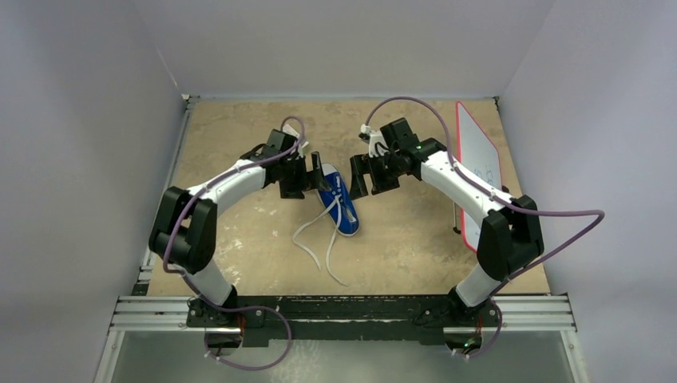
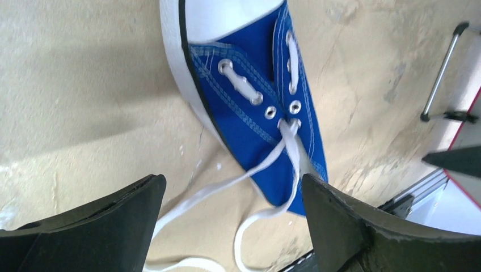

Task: Tie the shoes

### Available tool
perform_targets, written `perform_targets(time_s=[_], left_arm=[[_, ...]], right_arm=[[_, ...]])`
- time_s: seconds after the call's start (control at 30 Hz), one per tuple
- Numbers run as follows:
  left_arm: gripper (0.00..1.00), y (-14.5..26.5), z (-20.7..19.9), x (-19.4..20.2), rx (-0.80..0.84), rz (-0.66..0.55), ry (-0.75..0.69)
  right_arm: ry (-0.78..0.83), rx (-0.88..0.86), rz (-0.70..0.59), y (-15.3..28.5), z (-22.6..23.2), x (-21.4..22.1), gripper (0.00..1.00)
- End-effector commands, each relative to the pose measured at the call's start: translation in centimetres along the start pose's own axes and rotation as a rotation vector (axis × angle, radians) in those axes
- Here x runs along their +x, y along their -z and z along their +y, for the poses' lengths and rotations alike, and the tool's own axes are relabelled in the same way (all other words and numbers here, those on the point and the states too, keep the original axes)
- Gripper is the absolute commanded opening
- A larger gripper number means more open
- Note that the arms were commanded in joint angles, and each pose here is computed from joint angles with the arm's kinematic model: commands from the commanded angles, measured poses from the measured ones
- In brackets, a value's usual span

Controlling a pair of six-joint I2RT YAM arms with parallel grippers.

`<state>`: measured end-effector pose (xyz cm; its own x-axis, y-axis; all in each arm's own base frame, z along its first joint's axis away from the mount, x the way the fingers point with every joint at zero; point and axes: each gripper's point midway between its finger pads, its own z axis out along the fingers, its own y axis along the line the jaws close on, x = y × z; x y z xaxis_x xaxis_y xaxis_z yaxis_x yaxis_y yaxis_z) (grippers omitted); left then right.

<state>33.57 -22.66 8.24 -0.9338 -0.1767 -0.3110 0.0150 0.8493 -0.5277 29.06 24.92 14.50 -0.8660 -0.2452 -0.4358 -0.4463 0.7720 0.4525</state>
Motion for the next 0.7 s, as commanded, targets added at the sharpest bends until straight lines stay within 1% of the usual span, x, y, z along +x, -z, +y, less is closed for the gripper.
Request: perform_targets(time_s=[0.0,0.07,0.13,0.2,0.3,0.33,0.5,0.6,0.67], left_arm=[[0.91,1.4,1.2,2.4,0.002,0.022,-0.072],[0.91,1.5,1.5,3.4,0.019,0.036,-0.081],[0.91,1.4,0.7,4.5,0.094,0.061,-0.113],[0.91,1.3,0.3,5.0,0.133,0.079,-0.145],[0.87,0.8,1.1,4.4,0.093,0.065,-0.163],[0.84,0.5,1.2,4.1,0.085,0.057,-0.158],[0.71,-1.1,2.5,4.1,0.026,0.076,-0.106],[0.69,-1.0,3.1,4.7,-0.001,0.097,-0.099],[0.69,-0.8,3.5,5.0,-0.021,0.108,-0.108]], right_arm=[[-0.004,-0.072,-0.026,1.2,2.1,-0.2,0.87],[-0.009,-0.096,-0.014,1.1,2.6,0.2,0.87],[-0.023,-0.113,0.005,0.8,2.9,0.8,0.86],[-0.035,-0.125,0.018,0.4,3.3,1.5,0.86],[-0.054,-0.151,0.029,-0.1,3.9,2.5,0.84],[-0.059,-0.156,0.031,-0.2,4.2,2.8,0.81],[-0.061,-0.134,0.063,-1.4,5.2,4.5,0.78],[-0.088,-0.080,0.068,-2.6,6.0,5.7,0.77],[-0.107,-0.052,0.044,-3.6,7.1,6.1,0.77]])
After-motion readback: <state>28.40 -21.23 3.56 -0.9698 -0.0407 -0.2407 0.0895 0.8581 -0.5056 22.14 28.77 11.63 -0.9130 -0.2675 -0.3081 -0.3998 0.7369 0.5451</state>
